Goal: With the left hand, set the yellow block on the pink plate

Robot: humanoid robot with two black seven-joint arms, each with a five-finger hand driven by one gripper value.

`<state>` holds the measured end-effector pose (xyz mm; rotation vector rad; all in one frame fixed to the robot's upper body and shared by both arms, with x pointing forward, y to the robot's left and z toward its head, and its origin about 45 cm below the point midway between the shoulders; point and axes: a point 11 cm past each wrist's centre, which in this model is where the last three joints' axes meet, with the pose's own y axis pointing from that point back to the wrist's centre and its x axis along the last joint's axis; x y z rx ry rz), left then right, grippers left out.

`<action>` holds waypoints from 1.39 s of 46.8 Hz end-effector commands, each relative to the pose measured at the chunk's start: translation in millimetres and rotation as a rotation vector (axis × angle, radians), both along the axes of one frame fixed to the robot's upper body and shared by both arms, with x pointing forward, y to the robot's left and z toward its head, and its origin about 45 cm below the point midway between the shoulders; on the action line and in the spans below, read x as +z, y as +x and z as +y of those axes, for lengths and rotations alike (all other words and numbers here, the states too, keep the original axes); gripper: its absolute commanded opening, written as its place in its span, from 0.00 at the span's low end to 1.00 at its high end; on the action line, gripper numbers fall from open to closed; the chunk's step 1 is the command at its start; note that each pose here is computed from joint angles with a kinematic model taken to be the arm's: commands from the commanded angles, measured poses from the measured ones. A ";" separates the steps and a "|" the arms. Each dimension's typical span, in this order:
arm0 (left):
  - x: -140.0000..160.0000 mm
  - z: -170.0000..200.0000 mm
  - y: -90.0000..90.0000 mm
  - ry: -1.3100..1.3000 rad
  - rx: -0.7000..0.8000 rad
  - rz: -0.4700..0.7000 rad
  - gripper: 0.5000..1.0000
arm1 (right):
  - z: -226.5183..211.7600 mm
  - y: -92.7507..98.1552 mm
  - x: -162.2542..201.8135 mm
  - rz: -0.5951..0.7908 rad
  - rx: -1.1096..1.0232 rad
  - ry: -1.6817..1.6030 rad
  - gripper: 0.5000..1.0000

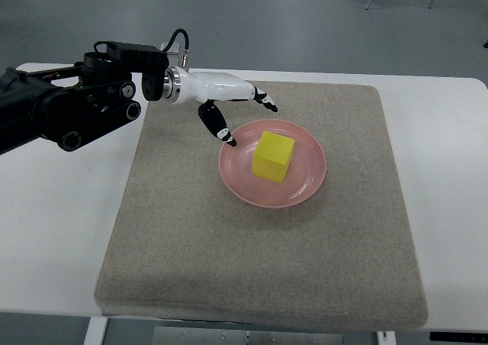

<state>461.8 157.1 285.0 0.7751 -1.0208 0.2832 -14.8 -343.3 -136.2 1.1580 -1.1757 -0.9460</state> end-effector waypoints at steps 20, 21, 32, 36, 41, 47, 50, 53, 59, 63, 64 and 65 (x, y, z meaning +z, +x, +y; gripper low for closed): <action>8.0 83.6 42.0 -0.142 0.318 -0.028 0.85 | 0.0 0.1 0.0 0.000 0.000 0.000 0.85; 8.0 86.7 43.0 -0.145 0.328 -0.032 0.85 | -0.1 0.1 0.0 0.000 0.000 0.000 0.85; -1.5 121.6 49.2 -0.304 0.495 -0.042 0.85 | -0.1 0.1 0.0 0.000 0.000 0.000 0.85; -6.0 142.6 52.3 -0.371 0.599 -0.052 0.85 | -0.1 0.1 0.0 0.000 0.000 0.000 0.85; -6.8 152.1 56.8 -0.487 0.700 -0.040 0.85 | -0.1 0.1 0.0 0.000 0.000 0.000 0.85; -8.1 162.8 60.7 -0.701 0.841 0.021 0.85 | 0.0 0.1 0.0 0.000 0.000 0.000 0.85; -11.5 163.8 61.6 -0.824 0.918 0.071 0.85 | -0.2 0.1 0.0 0.000 0.000 -0.001 0.85; -13.2 167.1 63.0 -0.929 1.003 0.110 0.85 | -0.1 0.1 0.0 0.000 0.000 0.000 0.85; -21.4 170.0 63.3 -1.079 1.148 0.159 0.85 | -0.1 0.1 0.0 0.000 0.000 0.000 0.85; -23.9 167.5 63.5 -1.168 1.189 0.196 0.85 | 0.0 0.1 0.0 0.000 0.000 0.000 0.85; -23.0 168.3 64.0 -1.199 1.202 0.207 0.85 | -0.1 0.1 0.0 0.000 0.000 0.000 0.85; -22.9 168.9 64.3 -1.229 1.216 0.218 0.85 | -0.1 0.1 0.0 0.000 0.000 0.000 0.85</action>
